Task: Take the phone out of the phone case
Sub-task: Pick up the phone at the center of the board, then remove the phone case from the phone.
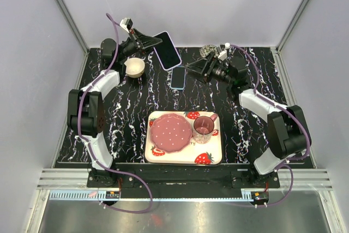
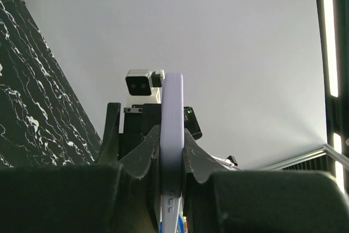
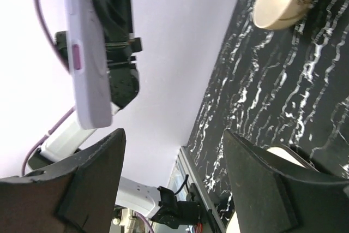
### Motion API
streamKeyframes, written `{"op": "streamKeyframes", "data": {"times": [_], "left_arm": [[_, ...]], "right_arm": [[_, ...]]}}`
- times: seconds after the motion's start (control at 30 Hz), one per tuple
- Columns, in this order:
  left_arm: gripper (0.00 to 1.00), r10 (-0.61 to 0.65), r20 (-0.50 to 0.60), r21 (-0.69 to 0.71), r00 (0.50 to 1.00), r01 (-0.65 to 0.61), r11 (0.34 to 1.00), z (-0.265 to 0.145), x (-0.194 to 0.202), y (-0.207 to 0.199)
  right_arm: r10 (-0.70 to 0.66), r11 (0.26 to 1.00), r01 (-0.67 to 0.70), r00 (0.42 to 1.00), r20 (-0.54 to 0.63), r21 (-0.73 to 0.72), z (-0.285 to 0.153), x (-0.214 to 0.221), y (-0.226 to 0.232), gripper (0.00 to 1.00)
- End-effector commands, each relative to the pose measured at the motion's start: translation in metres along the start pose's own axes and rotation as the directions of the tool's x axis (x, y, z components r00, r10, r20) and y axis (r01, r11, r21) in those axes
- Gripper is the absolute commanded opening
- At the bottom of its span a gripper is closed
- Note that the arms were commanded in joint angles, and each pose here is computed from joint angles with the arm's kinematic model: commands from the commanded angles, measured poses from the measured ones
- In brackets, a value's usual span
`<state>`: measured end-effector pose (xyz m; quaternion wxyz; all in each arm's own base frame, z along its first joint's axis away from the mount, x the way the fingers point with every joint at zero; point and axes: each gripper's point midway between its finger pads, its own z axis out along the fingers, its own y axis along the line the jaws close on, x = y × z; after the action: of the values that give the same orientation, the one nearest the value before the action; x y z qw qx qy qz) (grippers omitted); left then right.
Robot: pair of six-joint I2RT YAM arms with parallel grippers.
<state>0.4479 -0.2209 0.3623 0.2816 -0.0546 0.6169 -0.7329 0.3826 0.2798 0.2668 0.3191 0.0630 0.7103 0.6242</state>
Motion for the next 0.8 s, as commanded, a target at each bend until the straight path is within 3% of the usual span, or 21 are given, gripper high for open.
{"op": "streamKeyframes", "data": {"times": [0.0,0.27,0.47,0.6,0.63,0.7,0.73,0.77], "left_arm": [[0.00,0.127,0.006,0.112,0.992,-0.127,0.986,-0.004,0.008,-0.060],[0.00,0.137,0.000,0.079,0.991,-0.137,0.987,-0.001,0.013,-0.060],[0.00,0.138,-0.010,0.056,0.990,-0.137,0.989,0.005,0.018,-0.057],[0.00,0.142,-0.017,0.061,0.990,-0.141,0.988,0.009,0.022,-0.060],[0.00,0.140,-0.017,0.059,0.990,-0.138,0.989,0.009,0.022,-0.060],[0.00,0.130,-0.011,0.036,0.991,-0.130,0.991,0.010,0.020,-0.056],[0.00,0.134,-0.012,0.030,0.991,-0.133,0.991,0.010,0.020,-0.056],[0.00,0.136,-0.009,0.018,0.991,-0.136,0.991,0.010,0.019,-0.053]], "right_arm": [[-0.088,0.970,0.094,0.995,0.036,-0.226,-0.009,-0.004,0.076,0.77],[-0.118,0.945,0.130,0.991,0.059,-0.301,-0.004,0.001,0.108,0.75],[-0.077,0.937,0.093,0.995,0.059,-0.337,0.002,0.002,0.113,0.67],[-0.036,0.925,0.053,0.998,0.052,-0.377,0.004,0.000,0.119,0.53],[-0.021,0.924,0.038,0.999,0.048,-0.380,0.006,-0.001,0.116,0.41],[0.023,0.910,0.000,0.998,0.051,-0.415,0.004,-0.004,0.121,0.26],[0.045,0.910,-0.022,0.998,0.046,-0.415,0.006,-0.003,0.115,0.11],[0.062,0.906,-0.038,0.997,0.044,-0.422,0.005,-0.004,0.115,0.05]]}}
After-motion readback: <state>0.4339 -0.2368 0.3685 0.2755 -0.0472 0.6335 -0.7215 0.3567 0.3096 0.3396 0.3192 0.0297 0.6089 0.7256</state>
